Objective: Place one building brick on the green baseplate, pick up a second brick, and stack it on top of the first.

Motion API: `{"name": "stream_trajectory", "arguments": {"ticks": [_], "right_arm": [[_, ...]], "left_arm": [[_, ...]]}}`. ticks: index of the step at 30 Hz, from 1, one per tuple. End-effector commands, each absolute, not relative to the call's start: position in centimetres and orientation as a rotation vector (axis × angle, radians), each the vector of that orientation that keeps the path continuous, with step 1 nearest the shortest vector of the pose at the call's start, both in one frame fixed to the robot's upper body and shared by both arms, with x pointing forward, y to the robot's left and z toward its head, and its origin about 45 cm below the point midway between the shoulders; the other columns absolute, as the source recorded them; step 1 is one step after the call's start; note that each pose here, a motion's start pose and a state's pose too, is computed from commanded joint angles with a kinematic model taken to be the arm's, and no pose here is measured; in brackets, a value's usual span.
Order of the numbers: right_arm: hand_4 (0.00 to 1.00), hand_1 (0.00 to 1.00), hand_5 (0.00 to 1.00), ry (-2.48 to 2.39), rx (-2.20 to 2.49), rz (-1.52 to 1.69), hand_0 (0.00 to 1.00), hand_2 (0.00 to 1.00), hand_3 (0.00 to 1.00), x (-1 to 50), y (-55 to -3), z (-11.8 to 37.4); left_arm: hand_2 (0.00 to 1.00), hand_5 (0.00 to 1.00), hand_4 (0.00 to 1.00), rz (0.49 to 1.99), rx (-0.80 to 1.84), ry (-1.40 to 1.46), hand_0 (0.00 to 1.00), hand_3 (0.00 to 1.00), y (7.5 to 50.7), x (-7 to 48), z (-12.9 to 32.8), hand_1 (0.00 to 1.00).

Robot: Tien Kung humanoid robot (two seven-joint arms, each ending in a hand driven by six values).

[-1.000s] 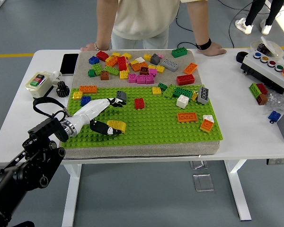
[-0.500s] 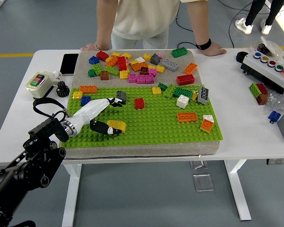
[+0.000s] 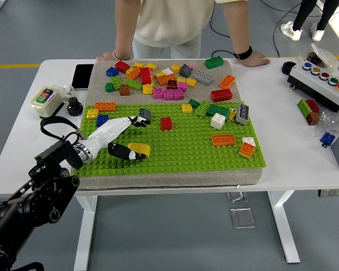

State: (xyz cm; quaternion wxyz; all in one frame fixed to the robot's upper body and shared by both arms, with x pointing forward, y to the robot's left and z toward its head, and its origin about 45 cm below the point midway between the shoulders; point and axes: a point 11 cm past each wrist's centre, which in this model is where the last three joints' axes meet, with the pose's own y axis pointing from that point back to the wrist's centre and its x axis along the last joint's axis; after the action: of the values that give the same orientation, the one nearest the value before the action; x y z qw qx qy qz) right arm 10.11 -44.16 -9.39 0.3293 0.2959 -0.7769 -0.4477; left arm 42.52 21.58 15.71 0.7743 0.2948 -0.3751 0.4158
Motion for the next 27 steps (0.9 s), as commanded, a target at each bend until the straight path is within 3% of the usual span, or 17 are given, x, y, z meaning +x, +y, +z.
{"name": "stream_trajectory", "arguments": {"ticks": [27], "right_arm": [[0.915, 0.638, 0.477, -2.044, 0.772, -1.170, 0.726, 0.685, 0.619, 10.20, -44.35, -9.29]], "left_arm": [[0.776, 0.177, 0.998, 0.845, 0.622, -0.814, 0.842, 0.798, 20.65, 42.16, 16.56, 0.785]]}}
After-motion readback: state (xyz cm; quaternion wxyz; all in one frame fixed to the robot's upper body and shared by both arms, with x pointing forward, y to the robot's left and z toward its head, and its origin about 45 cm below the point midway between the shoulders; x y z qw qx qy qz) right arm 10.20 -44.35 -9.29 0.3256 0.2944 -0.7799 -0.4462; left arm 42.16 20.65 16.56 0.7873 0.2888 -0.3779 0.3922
